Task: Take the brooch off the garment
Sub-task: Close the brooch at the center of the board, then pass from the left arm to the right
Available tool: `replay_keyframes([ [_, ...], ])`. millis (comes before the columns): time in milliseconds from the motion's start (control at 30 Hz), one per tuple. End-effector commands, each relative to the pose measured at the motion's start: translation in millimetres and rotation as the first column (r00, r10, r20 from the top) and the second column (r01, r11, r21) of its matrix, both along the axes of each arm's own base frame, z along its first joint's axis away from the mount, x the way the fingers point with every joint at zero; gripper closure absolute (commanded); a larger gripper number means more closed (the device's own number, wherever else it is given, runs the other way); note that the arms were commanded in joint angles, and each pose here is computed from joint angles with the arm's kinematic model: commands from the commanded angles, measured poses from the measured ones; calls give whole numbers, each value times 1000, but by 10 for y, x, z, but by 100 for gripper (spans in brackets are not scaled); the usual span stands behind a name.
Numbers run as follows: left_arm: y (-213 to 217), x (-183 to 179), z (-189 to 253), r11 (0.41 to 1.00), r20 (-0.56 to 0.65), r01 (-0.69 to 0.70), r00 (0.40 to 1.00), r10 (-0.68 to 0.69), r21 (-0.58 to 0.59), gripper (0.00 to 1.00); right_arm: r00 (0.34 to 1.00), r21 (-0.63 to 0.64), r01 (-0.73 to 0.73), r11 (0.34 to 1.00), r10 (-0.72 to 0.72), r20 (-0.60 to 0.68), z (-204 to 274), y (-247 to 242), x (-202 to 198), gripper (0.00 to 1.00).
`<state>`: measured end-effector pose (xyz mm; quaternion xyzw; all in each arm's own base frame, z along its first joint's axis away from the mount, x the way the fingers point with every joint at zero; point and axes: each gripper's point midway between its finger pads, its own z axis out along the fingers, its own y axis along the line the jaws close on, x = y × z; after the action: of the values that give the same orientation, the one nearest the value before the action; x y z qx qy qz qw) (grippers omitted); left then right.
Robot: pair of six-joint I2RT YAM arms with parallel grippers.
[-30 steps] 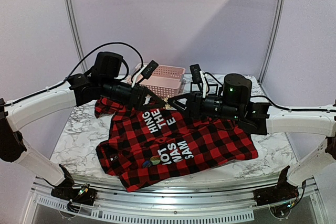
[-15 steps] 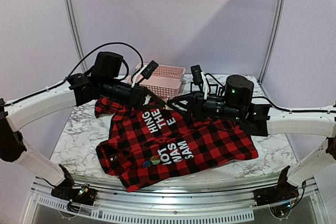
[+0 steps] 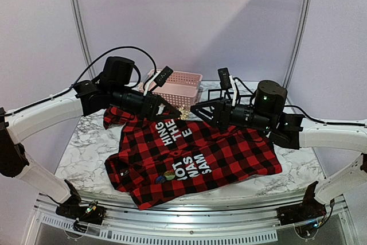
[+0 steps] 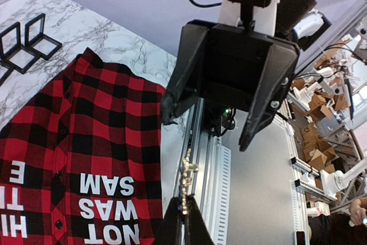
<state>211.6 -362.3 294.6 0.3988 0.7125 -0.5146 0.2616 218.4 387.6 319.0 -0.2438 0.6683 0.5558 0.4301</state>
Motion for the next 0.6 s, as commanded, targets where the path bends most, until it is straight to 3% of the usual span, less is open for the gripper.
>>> replay_keyframes([
  [0, -17, 21, 52, 1000, 7, 13, 1000, -12, -11, 100, 999, -12, -30, 999, 30, -12, -67, 27, -25, 55],
  [133, -21, 15, 47, 1000, 3, 17, 1000, -17, -12, 100, 999, -20, -28, 999, 27, -18, -83, 46, 8, 62],
  [567, -27, -7, 57, 999, -1, 30, 1000, -30, -20, 100, 999, -22, -39, 999, 39, -24, -97, 101, 39, 70],
])
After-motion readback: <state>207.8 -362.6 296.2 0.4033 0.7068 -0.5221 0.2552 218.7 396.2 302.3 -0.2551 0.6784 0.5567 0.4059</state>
